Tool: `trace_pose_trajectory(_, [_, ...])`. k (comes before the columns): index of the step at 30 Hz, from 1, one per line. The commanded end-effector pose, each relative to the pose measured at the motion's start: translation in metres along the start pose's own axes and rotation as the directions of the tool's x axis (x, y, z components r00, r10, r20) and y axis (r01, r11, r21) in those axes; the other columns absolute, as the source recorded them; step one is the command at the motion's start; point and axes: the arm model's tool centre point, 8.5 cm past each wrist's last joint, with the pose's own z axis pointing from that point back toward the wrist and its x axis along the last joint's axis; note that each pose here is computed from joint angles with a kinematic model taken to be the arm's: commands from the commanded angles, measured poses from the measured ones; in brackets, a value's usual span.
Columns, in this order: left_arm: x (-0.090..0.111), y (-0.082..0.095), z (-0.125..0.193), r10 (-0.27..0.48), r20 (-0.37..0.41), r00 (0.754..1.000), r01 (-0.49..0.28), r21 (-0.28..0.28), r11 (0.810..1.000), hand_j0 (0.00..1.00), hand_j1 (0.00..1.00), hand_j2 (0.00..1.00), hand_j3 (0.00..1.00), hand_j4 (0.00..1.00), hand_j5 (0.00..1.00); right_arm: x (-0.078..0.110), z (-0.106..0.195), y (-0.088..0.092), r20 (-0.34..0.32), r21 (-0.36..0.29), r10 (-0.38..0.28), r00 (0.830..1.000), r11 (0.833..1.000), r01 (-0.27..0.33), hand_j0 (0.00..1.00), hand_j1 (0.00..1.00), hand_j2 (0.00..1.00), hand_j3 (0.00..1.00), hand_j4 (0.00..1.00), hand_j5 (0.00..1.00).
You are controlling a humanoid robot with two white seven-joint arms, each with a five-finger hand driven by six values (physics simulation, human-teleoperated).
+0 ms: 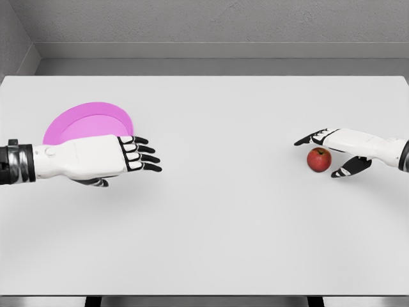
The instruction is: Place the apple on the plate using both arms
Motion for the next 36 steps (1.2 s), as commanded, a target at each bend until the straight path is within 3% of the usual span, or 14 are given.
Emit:
trace_pose_trajectory(1, [-0.0002, 0.0005, 0.0004, 0.005, -0.001, 1.000, -0.005, 0.003, 1.000, 1.00, 1.00, 1.00, 1.00, 1.00, 1.00, -0.0018, 0.0000, 0.0013, -0.008, 0.003, -0.004, 1.000, 1.000, 0.004, 0.90, 0.90, 0.90, 0.90, 0.90, 0.90])
trace_pose_trajectory(9, [0.0009, -0.0019, -0.0004, 0.008, 0.003, 1.000, -0.008, -0.002, 1.000, 1.00, 1.00, 1.00, 1.00, 1.00, 1.00, -0.0040, -0.0026, 0.0035, -0.013, 0.004, -0.011, 1.000, 1.000, 0.011, 0.89, 0.89, 0.89, 0.89, 0.89, 0.89])
trace_pose_trajectory(11, [0.0009, -0.0019, -0.0004, 0.008, 0.003, 1.000, -0.008, -0.002, 1.000, 1.00, 1.00, 1.00, 1.00, 1.00, 1.00, -0.0040, -0.0026, 0.0035, -0.013, 0.004, -0.011, 1.000, 1.000, 0.011, 0.82, 0.82, 0.82, 0.82, 0.82, 0.82])
trace_pose_trajectory(20, [0.0009, -0.0017, -0.0004, 0.008, 0.003, 1.000, -0.008, -0.001, 1.000, 1.00, 1.00, 1.00, 1.00, 1.00, 1.00, -0.0096, -0.0006, 0.0041, -0.030, 0.005, -0.018, 0.999, 1.000, 0.019, 0.78, 0.78, 0.78, 0.78, 0.78, 0.78])
trace_pose_trajectory(26, [0.0009, -0.0017, -0.0004, 0.008, 0.003, 1.000, -0.008, -0.001, 1.000, 1.00, 1.00, 1.00, 1.00, 1.00, 1.00, -0.0095, -0.0008, 0.0025, -0.031, 0.005, -0.013, 0.999, 1.000, 0.013, 0.66, 0.66, 0.66, 0.66, 0.66, 0.66])
trace_pose_trajectory(36, [0.0009, -0.0019, -0.0004, 0.008, 0.003, 1.000, -0.008, -0.002, 1.000, 1.00, 1.00, 1.00, 1.00, 1.00, 1.00, -0.0092, -0.0008, 0.0021, -0.028, 0.002, -0.017, 0.999, 1.000, 0.017, 0.58, 0.58, 0.58, 0.58, 0.58, 0.58])
